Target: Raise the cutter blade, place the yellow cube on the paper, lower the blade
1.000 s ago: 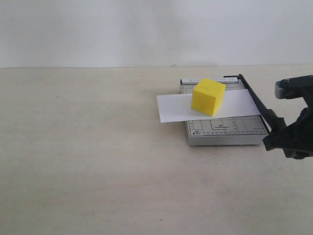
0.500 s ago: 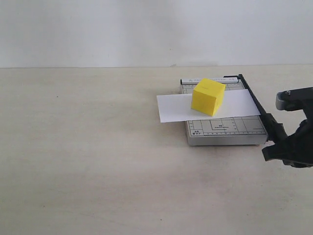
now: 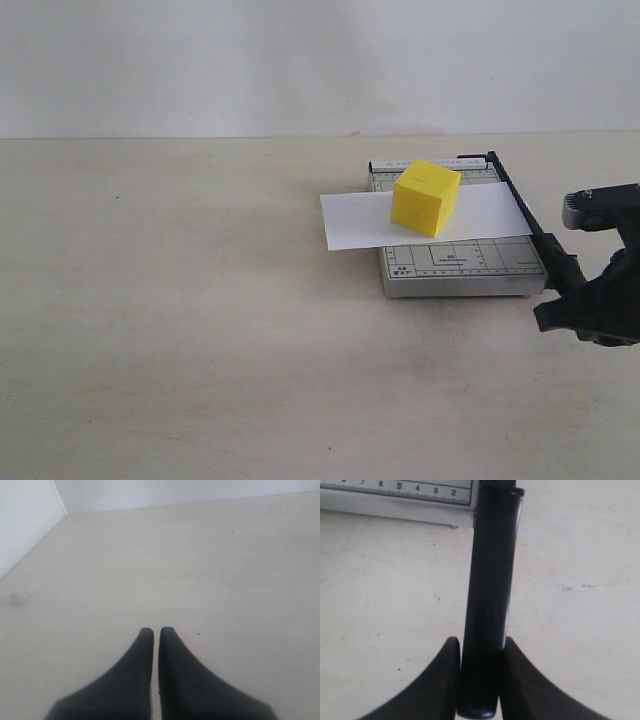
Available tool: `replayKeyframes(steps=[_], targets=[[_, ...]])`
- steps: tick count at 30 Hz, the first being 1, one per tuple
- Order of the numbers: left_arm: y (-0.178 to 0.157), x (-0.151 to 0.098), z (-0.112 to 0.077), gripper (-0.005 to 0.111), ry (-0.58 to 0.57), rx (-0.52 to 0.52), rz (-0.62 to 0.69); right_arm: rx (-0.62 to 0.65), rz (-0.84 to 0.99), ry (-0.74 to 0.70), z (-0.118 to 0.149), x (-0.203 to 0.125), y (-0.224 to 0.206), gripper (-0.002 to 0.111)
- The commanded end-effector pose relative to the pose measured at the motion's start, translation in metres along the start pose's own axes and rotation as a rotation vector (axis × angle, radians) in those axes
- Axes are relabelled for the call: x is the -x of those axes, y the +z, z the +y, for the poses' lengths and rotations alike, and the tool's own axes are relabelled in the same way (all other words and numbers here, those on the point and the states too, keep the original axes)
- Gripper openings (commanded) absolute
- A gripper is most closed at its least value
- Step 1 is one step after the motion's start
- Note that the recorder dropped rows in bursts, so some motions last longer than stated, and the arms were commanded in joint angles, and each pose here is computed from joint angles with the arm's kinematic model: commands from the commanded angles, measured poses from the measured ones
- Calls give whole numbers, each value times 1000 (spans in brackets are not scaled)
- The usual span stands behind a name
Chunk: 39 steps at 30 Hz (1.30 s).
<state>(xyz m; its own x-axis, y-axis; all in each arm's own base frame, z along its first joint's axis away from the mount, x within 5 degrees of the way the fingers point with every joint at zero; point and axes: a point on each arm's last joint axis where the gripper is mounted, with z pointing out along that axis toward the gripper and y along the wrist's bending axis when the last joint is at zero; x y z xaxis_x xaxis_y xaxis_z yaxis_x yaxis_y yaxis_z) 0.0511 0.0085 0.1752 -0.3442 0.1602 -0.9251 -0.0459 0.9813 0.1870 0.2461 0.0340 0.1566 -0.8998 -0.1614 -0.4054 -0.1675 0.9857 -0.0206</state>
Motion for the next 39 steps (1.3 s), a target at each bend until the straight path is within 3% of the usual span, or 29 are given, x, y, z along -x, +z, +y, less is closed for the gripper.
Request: replayKeyframes(steps=[1,5,6,7,13,20,22,27,29,33,39], targets=[[0,1,0,4,-10,3,-10,11,52,-43,3,-10,-8,18],[0,1,0,4,-10,3,-10,11,51,-43,3,-10,-9,62],[0,1,0,4,-10,3,-10,11,51,-43,3,-10,-9,69],[0,1,0,4,-10,3,-10,13,49,-37,3,-10,-10,70],[0,1,0,4,-10,3,-10,18,-91,-10,4,0,-28,62],[0,1,0,4,-10,3,-10,3,-447,-23,3,14,-88,58],[0,1,0,4,-10,3,-13,-4,-578,-26,2,14,-114,48],[0,1,0,4,-10,3,-13,-35,-873,-60,2,-1,-177,8],[0,1,0,4,-10,3,-13,-42,-943,-65,2,-11,-196,-1],[0,1,0,4,-10,3,-13,-47,-1061,-60,2,-39,-219,0],[0,1,0,4,-10,3,-13,-30,-1104,-35,4,-85,-217,0]])
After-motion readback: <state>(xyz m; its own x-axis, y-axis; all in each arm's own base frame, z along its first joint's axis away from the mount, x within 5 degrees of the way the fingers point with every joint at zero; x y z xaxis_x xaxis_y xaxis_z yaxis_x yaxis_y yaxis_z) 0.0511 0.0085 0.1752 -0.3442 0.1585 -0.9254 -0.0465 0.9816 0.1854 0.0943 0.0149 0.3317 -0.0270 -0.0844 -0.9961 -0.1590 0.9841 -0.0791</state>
